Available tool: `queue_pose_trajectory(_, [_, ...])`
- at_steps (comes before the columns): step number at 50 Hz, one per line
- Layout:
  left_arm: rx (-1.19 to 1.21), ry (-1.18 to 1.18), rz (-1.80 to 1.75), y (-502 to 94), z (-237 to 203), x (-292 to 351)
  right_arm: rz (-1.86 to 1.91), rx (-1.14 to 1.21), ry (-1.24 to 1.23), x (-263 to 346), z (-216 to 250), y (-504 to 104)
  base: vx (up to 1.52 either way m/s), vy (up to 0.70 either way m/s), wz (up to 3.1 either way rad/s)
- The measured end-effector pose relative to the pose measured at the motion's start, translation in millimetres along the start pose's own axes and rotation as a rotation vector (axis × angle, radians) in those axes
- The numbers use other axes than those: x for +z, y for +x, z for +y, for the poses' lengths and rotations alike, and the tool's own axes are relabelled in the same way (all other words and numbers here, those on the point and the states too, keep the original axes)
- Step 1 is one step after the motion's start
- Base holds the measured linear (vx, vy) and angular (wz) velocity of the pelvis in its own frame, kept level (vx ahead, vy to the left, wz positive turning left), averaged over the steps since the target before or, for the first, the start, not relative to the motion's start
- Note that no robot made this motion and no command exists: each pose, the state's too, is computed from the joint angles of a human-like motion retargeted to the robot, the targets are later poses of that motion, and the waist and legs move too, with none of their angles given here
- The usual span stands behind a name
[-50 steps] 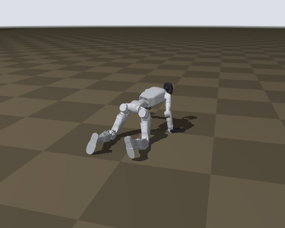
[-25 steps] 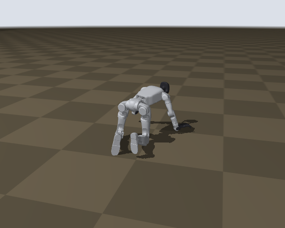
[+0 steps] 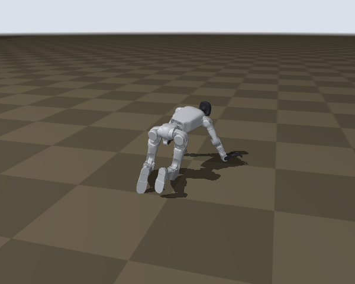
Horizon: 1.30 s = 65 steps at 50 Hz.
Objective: Stand up
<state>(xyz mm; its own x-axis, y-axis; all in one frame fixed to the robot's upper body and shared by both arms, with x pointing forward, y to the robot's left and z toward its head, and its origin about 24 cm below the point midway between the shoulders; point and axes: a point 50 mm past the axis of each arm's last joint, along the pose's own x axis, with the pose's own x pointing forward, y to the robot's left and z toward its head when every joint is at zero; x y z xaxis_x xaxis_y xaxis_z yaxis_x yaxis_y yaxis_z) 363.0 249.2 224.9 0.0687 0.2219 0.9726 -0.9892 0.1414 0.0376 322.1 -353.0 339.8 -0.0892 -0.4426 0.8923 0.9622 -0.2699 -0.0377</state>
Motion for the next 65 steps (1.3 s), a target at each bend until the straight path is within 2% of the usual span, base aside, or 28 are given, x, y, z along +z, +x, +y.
queue_pose_trajectory(5, [0.016, -0.01, -0.004, -3, 3, -4, 0.013, 0.003, 0.015, 2, 3, -10, 0.06, -0.26, 3.67])
queue_pose_trajectory(9, [0.017, -0.009, -0.013, -4, 3, -3, 0.033, -0.002, 0.034, -1, 3, -12, 0.15, -0.22, -0.81])
queue_pose_trajectory(19, [-0.011, -0.011, -0.06, -2, -5, 12, 0.072, 0.111, -0.039, -30, 2, -10, 0.13, 0.09, -3.78])
queue_pose_trajectory(23, [-0.015, -0.025, -0.056, -5, -8, 17, 0.056, 0.236, -0.1, -38, 6, -12, 0.05, 0.34, -1.6])
queue_pose_trajectory(27, [-0.028, -0.008, -0.047, -13, -7, 14, 0.073, 0.519, -0.156, -44, 20, -25, 0.02, 0.33, -2.62])
queue_pose_trajectory(30, [-0.038, 0.016, -0.05, -17, -5, 10, 0.102, 0.626, -0.135, -47, 26, -36, 0.01, 0.14, -1.05])
queue_pose_trajectory(35, [-0.065, 0.097, -0.068, -25, 0, -3, 0.102, 0.667, -0.034, -46, 34, -86, 0.02, 0.04, -1.45])
queue_pose_trajectory(40, [-0.094, 0.182, -0.111, -22, 1, -10, 0.155, 0.877, -0.032, -65, 34, -164, -0.07, -0.03, 0.22])
queue_pose_trajectory(45, [-0.166, 0.275, -0.172, -18, -2, -13, 0.275, 1.144, -0.058, -99, 10, -253, -0.11, 0.08, 0.09])
queue_pose_trajectory(50, [-0.389, 0.392, -0.214, -25, -9, -21, 0.331, 1.407, -0.247, -143, -39, -328, -0.1, 0.13, 0.11])
queue_pose_trajectory(54, [-0.791, 0.449, -0.158, -38, -19, -38, 0.391, 1.516, -0.393, -173, -74, -353, -0.08, 0.07, -0.62])
queue_pose_trajectory(58, [-1.123, 0.491, 0.008, -50, -7, -76, 0.413, 1.514, -0.496, -197, -91, -348, 0.07, -0.03, -1.17])
queue_pose_trajectory(65, [-1.386, 0.598, 0.225, -65, 40, -138, 0.536, 1.374, -0.591, -239, -110, -309, -0.14, 0.24, -0.4])
